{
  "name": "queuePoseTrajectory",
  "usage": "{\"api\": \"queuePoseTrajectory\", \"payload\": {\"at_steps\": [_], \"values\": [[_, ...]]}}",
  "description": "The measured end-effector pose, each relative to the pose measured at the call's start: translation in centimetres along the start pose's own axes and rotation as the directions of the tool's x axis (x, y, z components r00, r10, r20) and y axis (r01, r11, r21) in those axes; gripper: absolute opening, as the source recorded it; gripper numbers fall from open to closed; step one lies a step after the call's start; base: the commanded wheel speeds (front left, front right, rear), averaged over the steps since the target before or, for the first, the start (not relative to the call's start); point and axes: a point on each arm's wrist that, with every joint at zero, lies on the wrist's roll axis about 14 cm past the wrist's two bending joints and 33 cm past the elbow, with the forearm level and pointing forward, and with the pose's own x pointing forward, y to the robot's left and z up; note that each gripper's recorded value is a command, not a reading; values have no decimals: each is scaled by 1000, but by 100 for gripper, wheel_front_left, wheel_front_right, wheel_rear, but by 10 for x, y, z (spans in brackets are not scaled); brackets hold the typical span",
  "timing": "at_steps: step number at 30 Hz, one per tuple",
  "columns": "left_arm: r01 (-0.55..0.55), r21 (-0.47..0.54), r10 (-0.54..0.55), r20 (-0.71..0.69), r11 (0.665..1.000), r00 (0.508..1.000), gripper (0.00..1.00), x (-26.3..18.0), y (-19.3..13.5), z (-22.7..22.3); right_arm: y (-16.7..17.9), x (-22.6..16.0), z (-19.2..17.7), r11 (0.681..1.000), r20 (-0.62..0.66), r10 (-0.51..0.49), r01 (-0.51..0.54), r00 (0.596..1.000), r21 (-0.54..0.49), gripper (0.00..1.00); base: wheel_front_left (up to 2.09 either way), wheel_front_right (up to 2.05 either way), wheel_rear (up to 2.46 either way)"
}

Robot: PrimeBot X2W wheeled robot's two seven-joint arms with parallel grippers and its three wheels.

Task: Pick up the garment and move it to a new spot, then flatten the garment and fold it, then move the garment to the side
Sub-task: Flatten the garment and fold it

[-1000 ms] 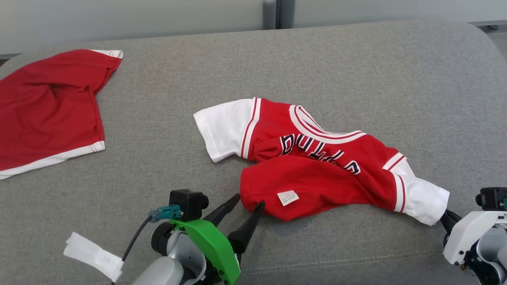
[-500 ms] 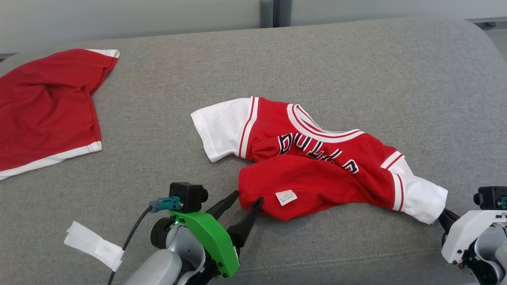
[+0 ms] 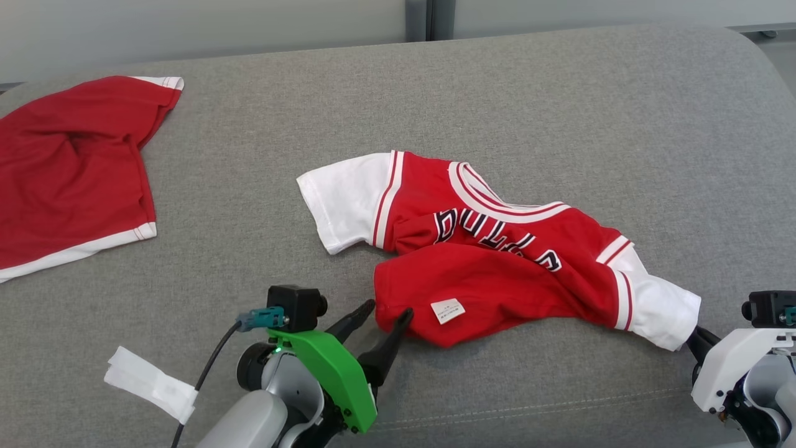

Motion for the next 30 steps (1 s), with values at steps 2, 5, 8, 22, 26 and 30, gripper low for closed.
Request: {"api": "queuePoseTrajectory", "payload": {"at_steps": [2,5,8,22,26,30], "values": [[-21,-3,21,1,1000,1000,100,0,6,1,0,0,0,1000,0,0,0,1000,1,0,0,0,0],[-45,-2,45,-3,999,999,100,-1,13,0,-1,0,-1,1000,-3,-5,5,1000,2,0,0,0,0],[-55,-2,55,-7,998,998,100,-1,15,-1,-2,0,-2,1000,-5,-6,6,1000,1,0,0,0,0],[-12,-31,11,-23,999,1000,58,3,0,-7,0,2,1,1000,1,-2,2,1000,-8,0,0,0,0],[-12,-27,11,-17,1000,1000,66,3,1,-4,-1,1,0,1000,-2,-5,5,1000,-9,0,0,0,0],[-8,-20,8,-8,1000,1000,59,4,0,-1,-2,0,-1,1000,-4,-6,5,1000,-10,0,0,0,0]]}}
